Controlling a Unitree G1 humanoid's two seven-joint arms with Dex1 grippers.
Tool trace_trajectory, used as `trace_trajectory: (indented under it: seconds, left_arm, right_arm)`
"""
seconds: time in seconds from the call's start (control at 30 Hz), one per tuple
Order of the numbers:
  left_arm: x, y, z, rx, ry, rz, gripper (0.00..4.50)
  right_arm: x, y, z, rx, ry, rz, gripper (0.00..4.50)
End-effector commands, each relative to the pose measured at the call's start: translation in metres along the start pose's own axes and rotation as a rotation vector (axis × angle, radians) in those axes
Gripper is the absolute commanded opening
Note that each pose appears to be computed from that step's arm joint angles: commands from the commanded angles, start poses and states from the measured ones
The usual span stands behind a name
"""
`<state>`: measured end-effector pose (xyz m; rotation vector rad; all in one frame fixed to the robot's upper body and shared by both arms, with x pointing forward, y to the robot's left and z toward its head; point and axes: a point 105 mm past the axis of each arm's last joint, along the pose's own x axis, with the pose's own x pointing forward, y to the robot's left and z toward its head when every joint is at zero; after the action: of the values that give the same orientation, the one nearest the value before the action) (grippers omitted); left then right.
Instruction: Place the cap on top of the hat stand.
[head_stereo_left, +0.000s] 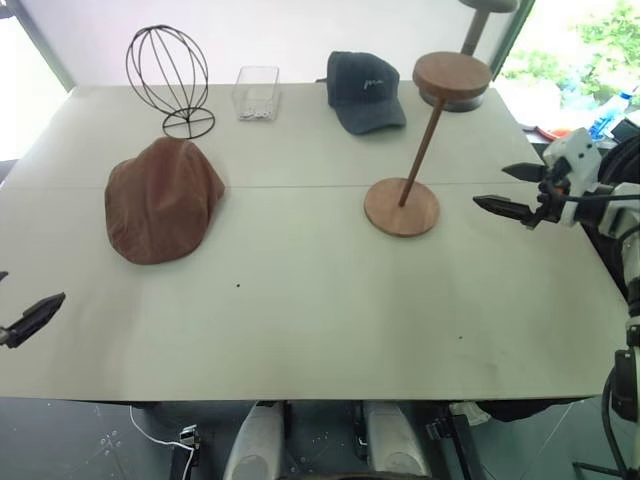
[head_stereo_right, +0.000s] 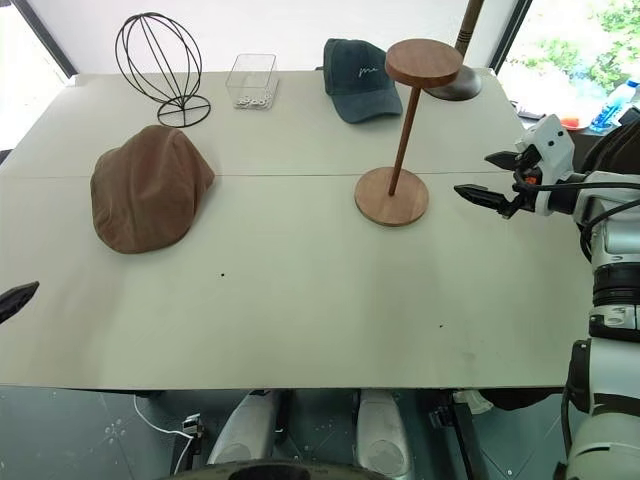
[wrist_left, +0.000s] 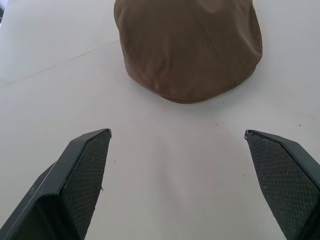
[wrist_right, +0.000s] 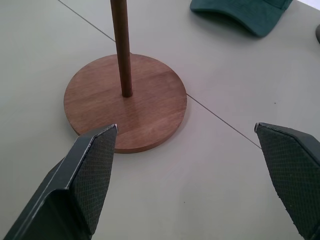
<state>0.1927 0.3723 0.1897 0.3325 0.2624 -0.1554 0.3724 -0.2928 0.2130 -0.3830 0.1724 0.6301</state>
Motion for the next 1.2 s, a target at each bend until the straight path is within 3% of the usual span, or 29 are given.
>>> trace_trajectory:
  seconds: [0.03, 0.6, 0.77, 1.0, 1.2]
  left_arm:
    - [0.001, 0.002, 0.011, 0.039, -0.021, -0.002, 4.48]
    - [0.017, 0.006, 0.022, 0.081, -0.044, -0.034, 4.48]
    - [0.03, -0.012, 0.045, 0.129, -0.101, -0.143, 4.48]
    - [0.061, -0.061, 0.074, 0.499, -0.13, -0.303, 4.48]
    - [0.074, -0.072, 0.062, 0.904, -0.041, -0.288, 4.48]
  right_arm:
    - [-0.011, -0.007, 0.013, -0.032, -0.048, -0.031, 4.5]
    - [-0.019, -0.007, 0.011, -0.025, -0.057, -0.04, 4.5]
    - [-0.02, -0.003, 0.021, -0.055, -0.054, 0.005, 4.5]
    - [-0.026, 0.056, 0.069, -0.124, -0.117, 0.238, 4.5]
    - [-0.035, 0.122, 0.103, -0.044, -0.206, 0.398, 4.5]
